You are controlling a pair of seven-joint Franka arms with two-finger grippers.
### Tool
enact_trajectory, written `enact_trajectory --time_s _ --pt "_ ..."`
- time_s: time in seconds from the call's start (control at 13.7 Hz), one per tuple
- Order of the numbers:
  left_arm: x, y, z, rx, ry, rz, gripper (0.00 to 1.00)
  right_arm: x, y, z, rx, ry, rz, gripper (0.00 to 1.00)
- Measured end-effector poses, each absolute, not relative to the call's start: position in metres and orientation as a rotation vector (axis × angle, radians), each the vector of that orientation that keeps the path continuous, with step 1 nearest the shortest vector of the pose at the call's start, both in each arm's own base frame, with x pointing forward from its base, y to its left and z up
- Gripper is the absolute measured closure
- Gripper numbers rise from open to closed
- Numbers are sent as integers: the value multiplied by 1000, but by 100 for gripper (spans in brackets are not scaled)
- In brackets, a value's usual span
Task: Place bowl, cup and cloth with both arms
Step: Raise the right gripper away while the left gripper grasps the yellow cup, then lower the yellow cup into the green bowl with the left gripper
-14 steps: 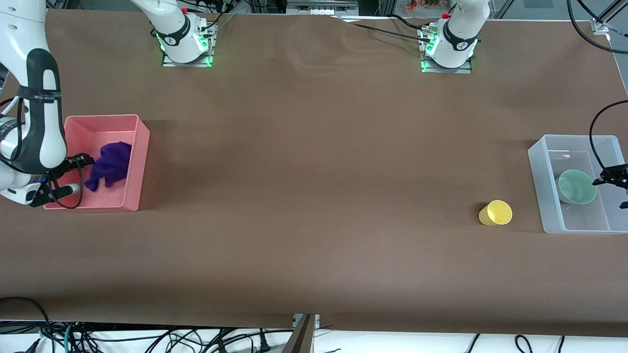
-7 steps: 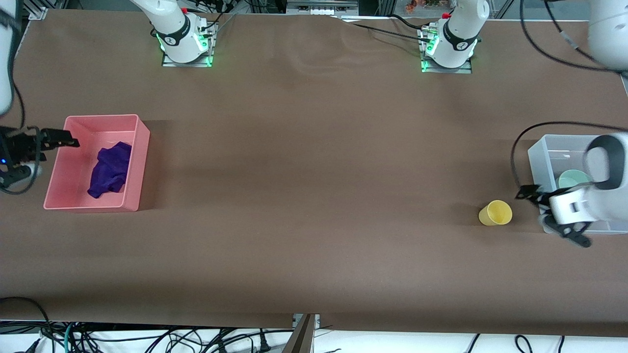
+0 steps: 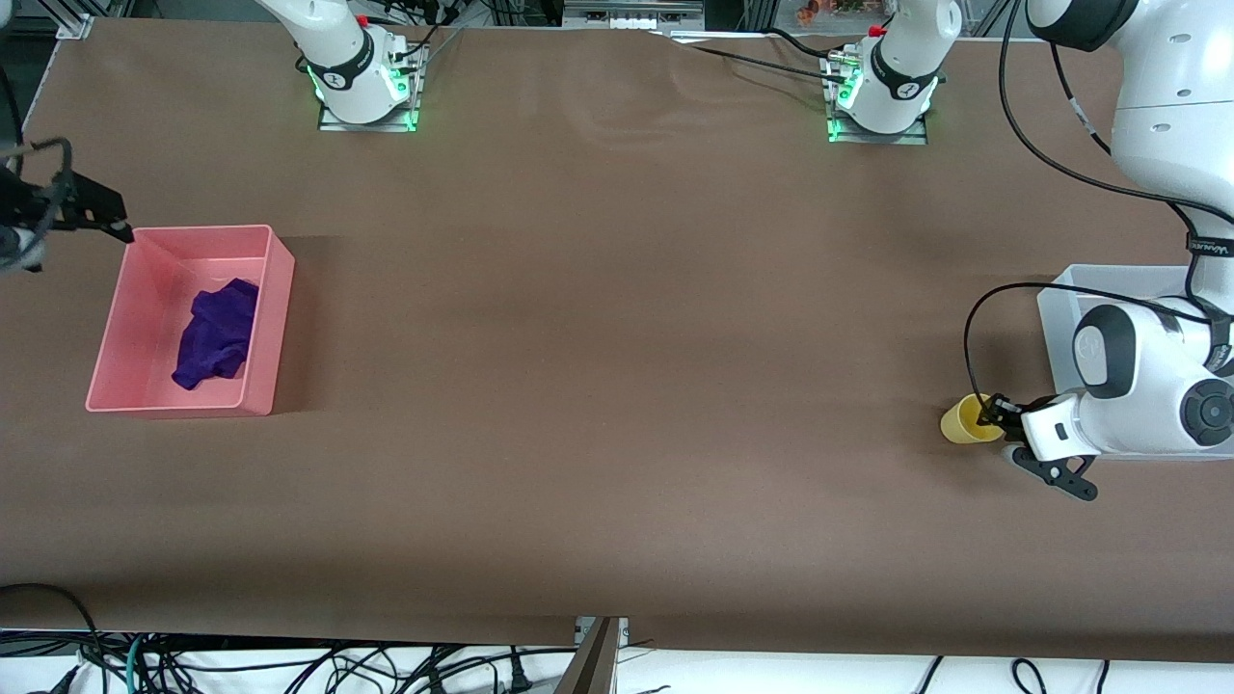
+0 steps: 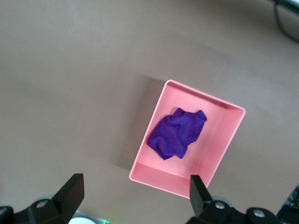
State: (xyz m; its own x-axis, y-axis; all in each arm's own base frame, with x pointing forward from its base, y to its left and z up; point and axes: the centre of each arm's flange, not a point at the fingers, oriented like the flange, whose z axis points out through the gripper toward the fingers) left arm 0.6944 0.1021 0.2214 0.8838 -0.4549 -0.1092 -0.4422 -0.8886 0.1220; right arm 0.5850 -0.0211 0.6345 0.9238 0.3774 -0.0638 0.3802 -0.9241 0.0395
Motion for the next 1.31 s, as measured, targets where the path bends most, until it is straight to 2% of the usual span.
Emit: enact_trajectory --time_s 0.22,0.29,0.51,0.8,0.95,1.09,1.31 --pt "694 101 221 2956 -709 -207 91 578 -22 635 3055 463 -76 0" --pt "695 100 222 2957 -710 -205 97 576 -16 632 3073 334 -102 0" --pt "694 100 256 2942 -711 -263 96 574 -2 624 3083 193 -151 0" --pt "677 132 369 3003 -877 -373 96 576 -1 619 3083 186 -167 0" --pt "662 175 402 3017 -990 -385 96 577 -1 617 3082 187 -172 0" --pt "644 239 398 3006 -1015 -402 96 577 0 615 3082 189 -176 0" --pt "619 316 342 2971 -1030 -382 96 578 0 615 3082 186 -178 0"
